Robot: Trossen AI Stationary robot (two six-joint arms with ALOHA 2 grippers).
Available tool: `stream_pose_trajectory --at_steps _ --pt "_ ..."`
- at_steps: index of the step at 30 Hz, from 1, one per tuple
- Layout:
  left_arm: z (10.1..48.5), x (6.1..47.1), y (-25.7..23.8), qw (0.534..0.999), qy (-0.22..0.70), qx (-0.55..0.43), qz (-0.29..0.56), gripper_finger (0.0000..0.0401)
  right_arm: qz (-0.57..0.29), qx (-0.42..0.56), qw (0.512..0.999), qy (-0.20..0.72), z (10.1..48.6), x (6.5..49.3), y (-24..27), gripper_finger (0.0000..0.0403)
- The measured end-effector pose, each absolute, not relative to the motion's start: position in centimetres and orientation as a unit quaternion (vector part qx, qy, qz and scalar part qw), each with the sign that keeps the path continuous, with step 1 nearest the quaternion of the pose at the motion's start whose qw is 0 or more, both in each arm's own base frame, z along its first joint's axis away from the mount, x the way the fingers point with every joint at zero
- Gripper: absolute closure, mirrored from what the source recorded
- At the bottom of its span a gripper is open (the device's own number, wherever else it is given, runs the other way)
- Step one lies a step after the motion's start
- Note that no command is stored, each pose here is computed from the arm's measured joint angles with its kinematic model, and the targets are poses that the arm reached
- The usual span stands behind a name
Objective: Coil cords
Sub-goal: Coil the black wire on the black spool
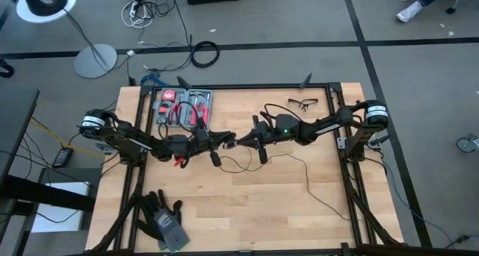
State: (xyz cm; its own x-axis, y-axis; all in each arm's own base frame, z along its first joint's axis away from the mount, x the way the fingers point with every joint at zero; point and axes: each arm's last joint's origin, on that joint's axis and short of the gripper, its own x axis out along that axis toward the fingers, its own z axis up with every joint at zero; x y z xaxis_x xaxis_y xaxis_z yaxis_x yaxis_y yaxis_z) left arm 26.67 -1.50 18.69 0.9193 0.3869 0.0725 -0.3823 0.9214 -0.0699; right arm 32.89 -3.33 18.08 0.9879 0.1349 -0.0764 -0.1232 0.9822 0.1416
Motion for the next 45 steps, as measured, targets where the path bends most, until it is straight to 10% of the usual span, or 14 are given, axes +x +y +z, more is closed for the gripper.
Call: stream_pose_trajectory --at_steps 27,45 --pt "16.8 26.8 -1.5 0.983 0.034 -0.105 0.144 0.0401 0.042 -0.004 0.995 0.092 23.8 32.3 -4.5 0.0402" --pt "17.9 26.4 -1.8 0.964 -0.013 -0.038 0.263 0.0401 -0.087 0.018 0.973 0.215 24.2 26.6 -4.4 0.0399"
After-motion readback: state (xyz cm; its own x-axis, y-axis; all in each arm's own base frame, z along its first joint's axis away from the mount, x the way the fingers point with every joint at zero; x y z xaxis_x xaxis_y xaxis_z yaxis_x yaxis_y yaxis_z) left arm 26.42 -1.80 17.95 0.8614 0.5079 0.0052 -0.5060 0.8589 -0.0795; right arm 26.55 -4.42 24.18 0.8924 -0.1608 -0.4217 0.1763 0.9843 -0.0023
